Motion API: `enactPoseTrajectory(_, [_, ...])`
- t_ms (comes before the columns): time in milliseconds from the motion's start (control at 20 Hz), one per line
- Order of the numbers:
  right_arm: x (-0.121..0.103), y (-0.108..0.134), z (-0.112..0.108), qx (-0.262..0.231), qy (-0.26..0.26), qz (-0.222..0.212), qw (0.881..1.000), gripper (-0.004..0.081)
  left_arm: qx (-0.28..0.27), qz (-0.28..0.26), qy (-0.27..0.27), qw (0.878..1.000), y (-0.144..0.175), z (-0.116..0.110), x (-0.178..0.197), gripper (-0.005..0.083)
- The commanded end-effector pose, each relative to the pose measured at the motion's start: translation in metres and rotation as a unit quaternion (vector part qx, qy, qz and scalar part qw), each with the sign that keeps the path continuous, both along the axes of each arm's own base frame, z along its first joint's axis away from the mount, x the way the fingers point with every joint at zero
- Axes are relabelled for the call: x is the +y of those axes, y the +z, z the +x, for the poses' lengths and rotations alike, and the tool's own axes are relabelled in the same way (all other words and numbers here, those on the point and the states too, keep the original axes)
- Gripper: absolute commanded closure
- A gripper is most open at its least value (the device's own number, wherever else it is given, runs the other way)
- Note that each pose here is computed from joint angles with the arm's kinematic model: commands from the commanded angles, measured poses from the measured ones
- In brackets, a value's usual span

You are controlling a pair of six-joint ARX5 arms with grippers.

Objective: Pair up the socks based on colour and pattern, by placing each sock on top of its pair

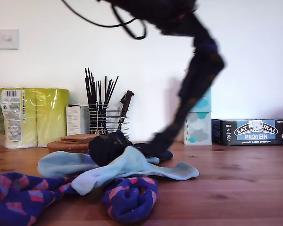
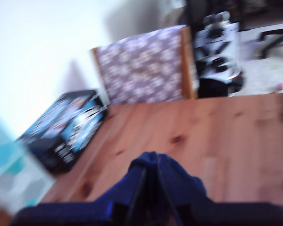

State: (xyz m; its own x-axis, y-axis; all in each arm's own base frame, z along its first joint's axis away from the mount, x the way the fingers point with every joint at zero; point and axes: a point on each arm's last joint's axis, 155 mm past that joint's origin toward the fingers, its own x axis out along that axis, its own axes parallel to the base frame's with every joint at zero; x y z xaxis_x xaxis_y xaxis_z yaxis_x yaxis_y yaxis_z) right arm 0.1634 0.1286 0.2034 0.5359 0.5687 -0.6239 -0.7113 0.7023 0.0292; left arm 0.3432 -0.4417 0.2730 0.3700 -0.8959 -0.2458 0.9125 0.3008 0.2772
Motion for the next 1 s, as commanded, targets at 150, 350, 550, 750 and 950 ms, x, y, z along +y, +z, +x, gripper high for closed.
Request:
enactPoseTrajectory(150, [-0.001, 0.0, -0.001, 0.001, -0.001, 0.0, 1.0, 0.0748, -0.056, -0.006, -0.018, 0.998, 0.017, -0.001, -0.01, 0.0795])
enactPoseTrajectory(350, [-0.001, 0.0, -0.001, 0.001, -0.001, 0.0, 1.0, 0.0748, -0.058, -0.007, -0.008, 0.998, 0.015, 0.01, -0.005, 0.0794])
enactPoseTrajectory(550, [-0.001, 0.0, -0.001, 0.001, -0.001, 0.0, 1.0, 0.0748, -0.063, -0.018, 0.001, 0.998, -0.004, 0.027, -0.016, 0.0794])
enactPoseTrajectory(750, [-0.001, 0.0, -0.001, 0.001, -0.001, 0.0, 1.0, 0.0748, -0.041, -0.045, 0.038, 0.997, -0.02, 0.047, -0.024, 0.0794])
enactPoseTrajectory(950, [-0.001, -0.001, -0.002, 0.003, -0.001, 0.0, 1.0, 0.0748, 0.104, -0.066, 0.068, 0.99, -0.047, 0.046, -0.024, 0.0794])
